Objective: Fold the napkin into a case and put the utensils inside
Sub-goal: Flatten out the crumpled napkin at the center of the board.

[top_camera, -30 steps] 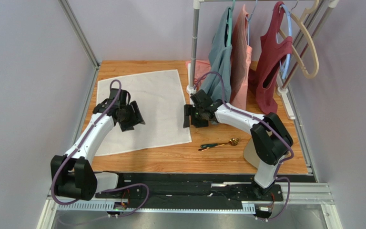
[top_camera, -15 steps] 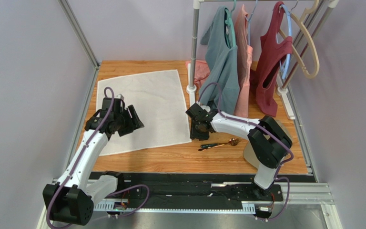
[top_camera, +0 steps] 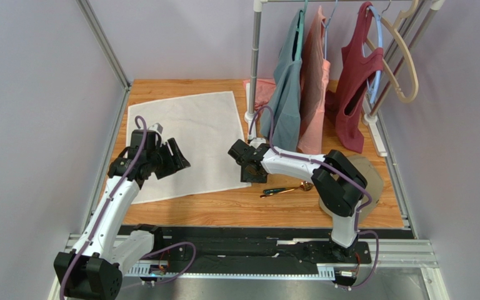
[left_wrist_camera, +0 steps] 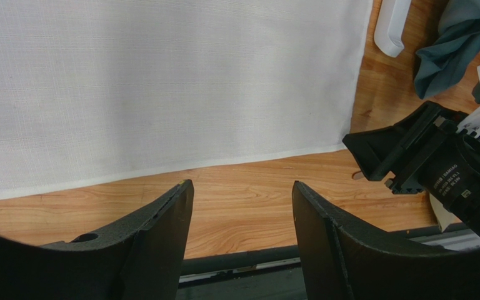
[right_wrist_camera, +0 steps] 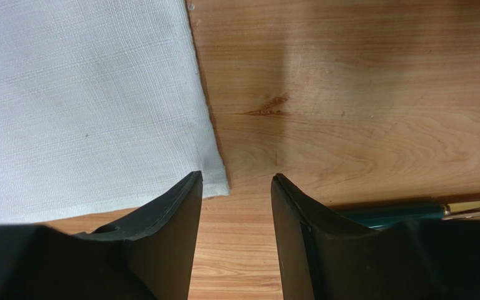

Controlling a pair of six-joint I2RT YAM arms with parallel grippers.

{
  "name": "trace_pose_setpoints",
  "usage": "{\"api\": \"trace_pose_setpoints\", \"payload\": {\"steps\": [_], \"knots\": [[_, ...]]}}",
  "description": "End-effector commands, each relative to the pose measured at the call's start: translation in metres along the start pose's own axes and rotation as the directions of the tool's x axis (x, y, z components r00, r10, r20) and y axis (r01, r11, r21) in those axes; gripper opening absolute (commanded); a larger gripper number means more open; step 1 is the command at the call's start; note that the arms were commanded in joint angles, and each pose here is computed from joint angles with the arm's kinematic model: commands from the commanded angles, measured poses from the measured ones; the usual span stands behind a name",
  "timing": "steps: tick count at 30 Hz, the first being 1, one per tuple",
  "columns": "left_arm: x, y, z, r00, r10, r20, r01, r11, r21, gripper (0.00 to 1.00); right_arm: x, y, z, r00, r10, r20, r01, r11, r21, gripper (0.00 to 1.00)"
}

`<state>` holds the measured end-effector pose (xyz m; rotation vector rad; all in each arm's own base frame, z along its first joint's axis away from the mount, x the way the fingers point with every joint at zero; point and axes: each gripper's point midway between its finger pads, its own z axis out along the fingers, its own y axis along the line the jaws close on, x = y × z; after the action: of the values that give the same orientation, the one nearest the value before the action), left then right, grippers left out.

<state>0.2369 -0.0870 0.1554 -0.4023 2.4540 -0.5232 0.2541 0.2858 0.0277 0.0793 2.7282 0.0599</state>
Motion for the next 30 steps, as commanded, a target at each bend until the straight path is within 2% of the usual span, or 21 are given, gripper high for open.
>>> {"api": "trace_pose_setpoints", "payload": {"steps": [1, 15, 19, 21, 22, 24, 25, 30], "knots": [[-0.009, -0.012, -0.004, 0.999, 0.033, 0.036, -0.035, 0.998, 0.059, 0.68, -0.014, 0.01, -0.005, 0.998, -0.001, 0.062, 0.0, 1.0, 0.019, 0.49], [-0.011, -0.016, -0.014, 0.998, 0.034, 0.058, -0.039, 0.997, 0.072, 0.68, 0.024, 0.013, 0.031, 0.999, 0.01, -0.048, -0.008, 0.999, 0.031, 0.4], [-0.012, -0.017, -0.018, 0.997, 0.032, 0.064, -0.037, 0.997, 0.073, 0.68, 0.032, 0.01, 0.04, 0.998, 0.007, -0.065, -0.004, 0.999, 0.048, 0.33], [-0.014, -0.016, -0.021, 0.996, 0.034, 0.076, -0.04, 0.997, 0.067, 0.68, 0.035, 0.006, 0.047, 0.998, 0.002, -0.058, 0.001, 0.999, 0.053, 0.25], [-0.013, -0.016, -0.021, 0.997, 0.032, 0.073, -0.037, 0.997, 0.063, 0.69, 0.036, 0.007, 0.048, 0.999, 0.0, -0.054, 0.002, 0.999, 0.041, 0.15], [-0.014, -0.017, -0.022, 0.997, 0.022, 0.071, -0.026, 0.998, 0.064, 0.72, 0.033, 0.009, 0.048, 0.999, 0.002, -0.043, -0.001, 1.0, 0.017, 0.03], [-0.013, -0.016, -0.022, 0.998, 0.016, 0.066, -0.02, 0.998, 0.058, 0.74, 0.03, 0.01, 0.046, 0.999, -0.015, -0.033, 0.015, 1.0, 0.005, 0.0], [-0.013, 0.013, -0.022, 0.994, -0.099, 0.054, 0.102, 0.993, -0.053, 0.84, -0.021, 0.029, 0.003, 0.99, -0.043, 0.133, 0.059, 0.991, -0.116, 0.0]]}}
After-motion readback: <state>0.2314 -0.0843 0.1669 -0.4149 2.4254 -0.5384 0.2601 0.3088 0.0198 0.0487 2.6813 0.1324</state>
